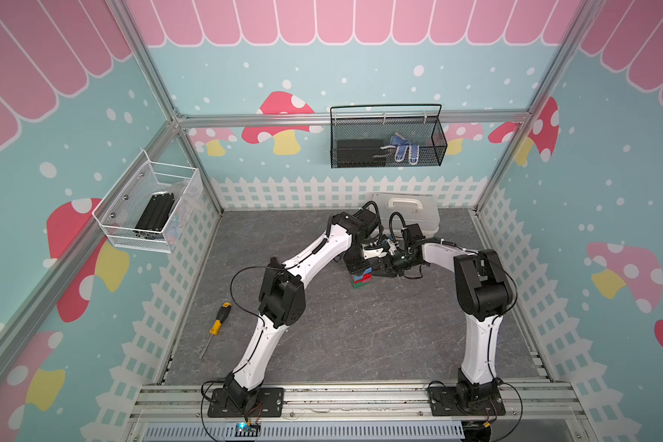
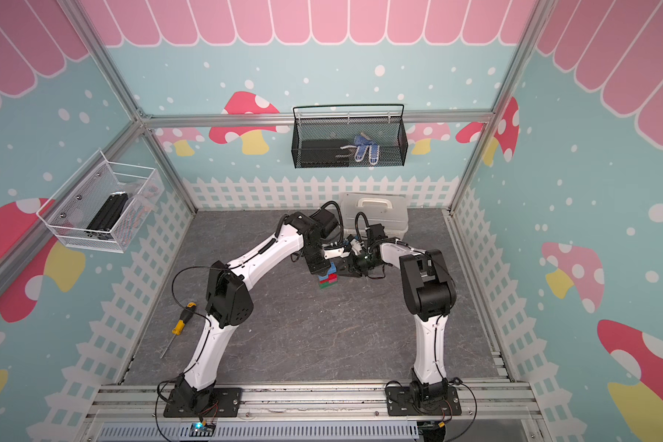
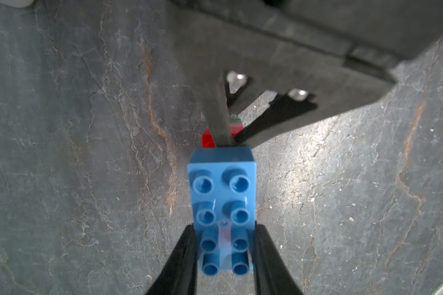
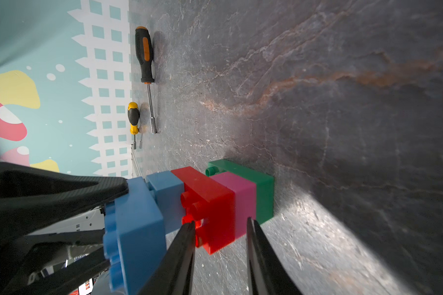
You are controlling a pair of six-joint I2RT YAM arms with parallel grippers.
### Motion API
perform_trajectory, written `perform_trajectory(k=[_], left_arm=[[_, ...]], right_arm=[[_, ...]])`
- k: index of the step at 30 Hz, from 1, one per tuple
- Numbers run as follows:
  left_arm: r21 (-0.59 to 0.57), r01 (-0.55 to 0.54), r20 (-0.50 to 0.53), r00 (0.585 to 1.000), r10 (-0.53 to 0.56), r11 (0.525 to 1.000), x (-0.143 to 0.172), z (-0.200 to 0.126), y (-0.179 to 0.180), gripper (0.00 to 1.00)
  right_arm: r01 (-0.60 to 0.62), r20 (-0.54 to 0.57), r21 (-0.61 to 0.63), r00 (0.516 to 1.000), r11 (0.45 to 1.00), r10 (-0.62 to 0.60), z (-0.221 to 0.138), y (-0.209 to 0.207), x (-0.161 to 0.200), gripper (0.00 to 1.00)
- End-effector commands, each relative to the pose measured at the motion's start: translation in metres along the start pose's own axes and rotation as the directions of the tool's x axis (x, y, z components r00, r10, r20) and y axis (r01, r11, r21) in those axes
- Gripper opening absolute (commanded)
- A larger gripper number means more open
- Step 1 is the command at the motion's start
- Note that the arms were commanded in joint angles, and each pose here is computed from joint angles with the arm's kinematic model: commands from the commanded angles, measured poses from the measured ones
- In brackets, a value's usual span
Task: Assemble the number 5 with lego
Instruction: Assemble the lego brick with the lego brick.
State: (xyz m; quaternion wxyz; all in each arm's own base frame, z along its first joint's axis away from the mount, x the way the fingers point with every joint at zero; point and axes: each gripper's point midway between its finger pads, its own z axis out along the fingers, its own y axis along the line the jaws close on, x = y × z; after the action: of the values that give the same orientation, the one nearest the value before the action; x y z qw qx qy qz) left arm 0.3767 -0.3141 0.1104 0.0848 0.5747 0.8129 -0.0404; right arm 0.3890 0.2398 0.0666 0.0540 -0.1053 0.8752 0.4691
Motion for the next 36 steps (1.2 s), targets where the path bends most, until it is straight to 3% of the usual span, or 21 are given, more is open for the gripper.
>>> perform_trajectory(k=[1, 36], left_arm=[[0.039, -0.035, -0.047, 0.998, 0.037, 0.999, 0.005, 0.018, -0.008, 0.0], [0.095, 0.013, -0.147, 0.989, 0.002, 0.995, 0.025, 0.052, -0.023, 0.0]], right_arm=[[-0.013, -0.041, 0.03, 0.999, 0.999, 0.014, 0.01, -0.014, 0.009, 0.35], [-0.049, -0.076, 0.043, 0.996, 0.998, 0.052, 0.023, -0.035, 0.018, 0.36]])
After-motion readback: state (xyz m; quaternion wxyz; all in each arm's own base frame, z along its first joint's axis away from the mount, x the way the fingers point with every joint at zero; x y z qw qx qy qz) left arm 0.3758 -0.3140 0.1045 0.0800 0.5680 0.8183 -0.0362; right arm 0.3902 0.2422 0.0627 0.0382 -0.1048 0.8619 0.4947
